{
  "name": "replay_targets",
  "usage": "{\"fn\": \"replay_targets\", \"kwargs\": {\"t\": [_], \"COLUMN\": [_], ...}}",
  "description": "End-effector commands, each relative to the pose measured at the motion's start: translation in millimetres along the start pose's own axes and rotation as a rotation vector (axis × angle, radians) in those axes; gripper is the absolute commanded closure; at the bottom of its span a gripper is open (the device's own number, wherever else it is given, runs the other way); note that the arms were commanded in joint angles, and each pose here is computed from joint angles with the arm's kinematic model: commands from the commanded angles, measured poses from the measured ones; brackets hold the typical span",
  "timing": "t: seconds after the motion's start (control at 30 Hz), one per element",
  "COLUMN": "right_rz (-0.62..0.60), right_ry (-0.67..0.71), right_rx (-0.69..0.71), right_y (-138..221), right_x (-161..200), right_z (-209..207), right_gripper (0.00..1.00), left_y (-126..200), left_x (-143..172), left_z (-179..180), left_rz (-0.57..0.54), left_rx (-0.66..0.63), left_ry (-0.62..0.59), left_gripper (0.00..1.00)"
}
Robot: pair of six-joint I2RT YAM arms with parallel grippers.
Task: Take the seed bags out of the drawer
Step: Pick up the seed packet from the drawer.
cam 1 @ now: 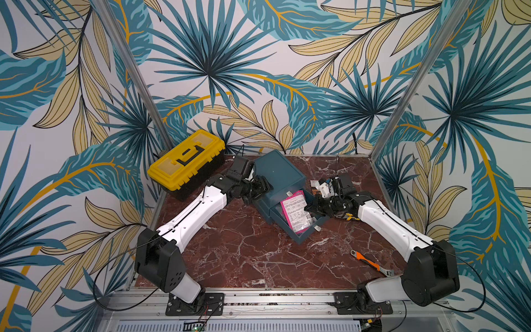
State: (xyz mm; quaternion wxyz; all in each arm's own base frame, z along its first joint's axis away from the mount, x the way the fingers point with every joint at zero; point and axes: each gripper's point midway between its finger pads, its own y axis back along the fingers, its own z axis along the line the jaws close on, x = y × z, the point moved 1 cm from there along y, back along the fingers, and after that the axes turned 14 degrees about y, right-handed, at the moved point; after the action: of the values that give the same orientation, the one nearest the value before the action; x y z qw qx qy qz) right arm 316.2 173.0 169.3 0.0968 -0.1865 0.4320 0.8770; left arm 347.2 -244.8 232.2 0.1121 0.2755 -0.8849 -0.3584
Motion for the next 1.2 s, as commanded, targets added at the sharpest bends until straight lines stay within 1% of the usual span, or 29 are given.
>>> {"fn": "replay_targets", "kwargs": {"t": [0.0, 0.17, 0.43, 0.6, 0.9, 1.17], "right_rz": [0.015, 0.059, 0.054, 0.028, 0.005, 0.021], "right_ry": [-0.017, -0.056, -0.109, -0.143, -0.226, -0.286], "right_rx": [-0.009, 0.007, 0.005, 0.005, 0.024, 0.038], "right_y": [6.3, -13.4, -31.1, -38.7, -42.0, -40.6], "right_x": [1.4, 7.8, 9.7, 7.8, 2.2, 3.8], "right_z": [5.2, -8.2, -17.5, -17.0, -18.0, -18.6], "right_gripper": [1.0, 1.0, 1.0, 1.0, 1.0, 1.0], "left_y": [3.0, 2.9, 6.5, 6.7, 5.6, 5.6], "left_x": [3.3, 3.8, 3.9, 3.0, 2.4, 1.9], "left_z": [4.5, 5.7, 5.5, 4.8, 2.7, 3.0], "left_rz": [-0.004, -0.003, -0.014, -0.017, -0.016, -0.018], "left_rx": [-0.003, -0.007, -0.009, -0.008, -0.006, -0.006], "left_ry": [-0.011, -0.009, -0.009, -0.007, -0.009, -0.009], "left_gripper": [0.34, 0.34, 0.34, 0.34, 0.34, 0.34]}}
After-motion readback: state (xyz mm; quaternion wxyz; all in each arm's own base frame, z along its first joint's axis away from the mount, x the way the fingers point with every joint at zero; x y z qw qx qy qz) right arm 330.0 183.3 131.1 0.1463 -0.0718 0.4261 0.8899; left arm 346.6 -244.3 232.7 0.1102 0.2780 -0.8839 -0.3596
